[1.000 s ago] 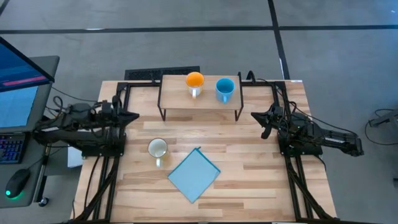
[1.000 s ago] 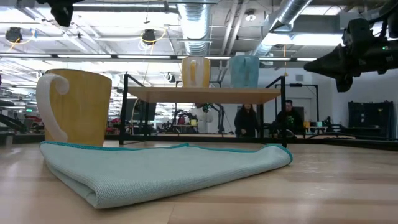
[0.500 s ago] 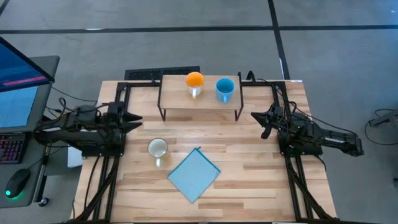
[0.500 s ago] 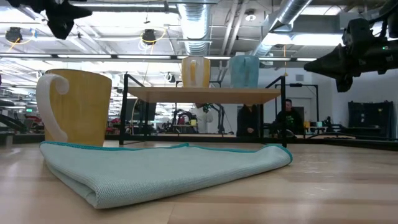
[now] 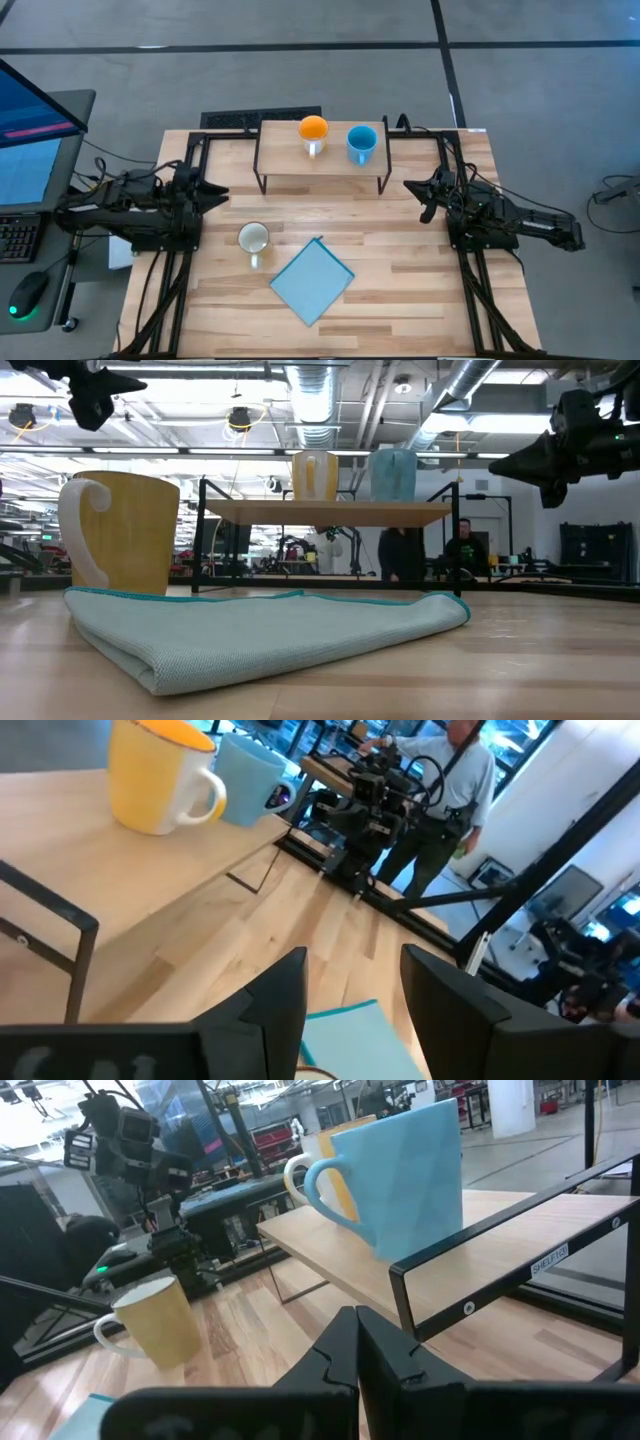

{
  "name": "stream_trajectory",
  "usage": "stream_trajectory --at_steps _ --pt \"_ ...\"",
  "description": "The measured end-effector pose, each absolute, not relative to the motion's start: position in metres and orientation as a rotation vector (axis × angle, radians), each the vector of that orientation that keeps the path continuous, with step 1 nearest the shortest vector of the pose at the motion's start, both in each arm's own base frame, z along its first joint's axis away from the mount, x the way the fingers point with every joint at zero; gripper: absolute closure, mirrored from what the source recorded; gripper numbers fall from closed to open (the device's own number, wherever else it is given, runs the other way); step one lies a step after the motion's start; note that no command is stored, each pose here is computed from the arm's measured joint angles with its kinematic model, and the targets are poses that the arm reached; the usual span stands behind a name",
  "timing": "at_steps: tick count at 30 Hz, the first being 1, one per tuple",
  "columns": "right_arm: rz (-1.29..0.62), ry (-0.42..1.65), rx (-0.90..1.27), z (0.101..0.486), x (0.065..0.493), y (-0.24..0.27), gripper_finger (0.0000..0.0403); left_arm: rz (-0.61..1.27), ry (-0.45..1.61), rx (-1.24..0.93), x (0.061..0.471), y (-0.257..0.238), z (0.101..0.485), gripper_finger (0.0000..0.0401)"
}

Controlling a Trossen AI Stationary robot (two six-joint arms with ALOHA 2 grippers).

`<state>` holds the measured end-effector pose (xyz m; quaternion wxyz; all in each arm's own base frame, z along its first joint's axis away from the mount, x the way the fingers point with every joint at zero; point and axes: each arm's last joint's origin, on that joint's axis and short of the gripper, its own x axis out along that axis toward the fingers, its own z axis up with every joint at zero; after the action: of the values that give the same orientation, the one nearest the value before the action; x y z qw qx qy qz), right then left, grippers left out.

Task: Stack small to large cups/mugs on shelf
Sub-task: Put the light yellow mug on the shelf

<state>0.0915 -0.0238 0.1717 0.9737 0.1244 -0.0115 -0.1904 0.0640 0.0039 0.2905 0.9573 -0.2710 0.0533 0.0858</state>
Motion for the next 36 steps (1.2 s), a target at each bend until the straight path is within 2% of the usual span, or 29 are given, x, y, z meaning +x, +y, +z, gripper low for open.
stream_trajectory --at_steps 6,12,20,27,36 --pt "-0.384 -0.023 0.251 0.172 0.092 -0.024 0.0381 0.113 0.189 -0.441 0.075 0.002 0.288 0.0248" --pt "-0.384 -0.023 0.251 0.172 0.092 -0.024 0.0381 0.063 0.409 -0.277 0.109 0.0 0.275 0.0248" --pt "-0.384 -0.023 0.251 0.172 0.092 -0.024 0.0381 0.099 0.759 -0.212 0.136 0.0 0.279 0.0248" --pt "-0.384 -0.023 0.252 0.172 0.092 -0.024 0.0381 0.079 0.897 -0.131 0.158 0.0 0.287 0.0248" --pt "-0.384 -0.023 0.252 0.172 0.092 -0.024 0.0381 0.048 1.104 -0.049 0.181 0.001 0.269 0.0248"
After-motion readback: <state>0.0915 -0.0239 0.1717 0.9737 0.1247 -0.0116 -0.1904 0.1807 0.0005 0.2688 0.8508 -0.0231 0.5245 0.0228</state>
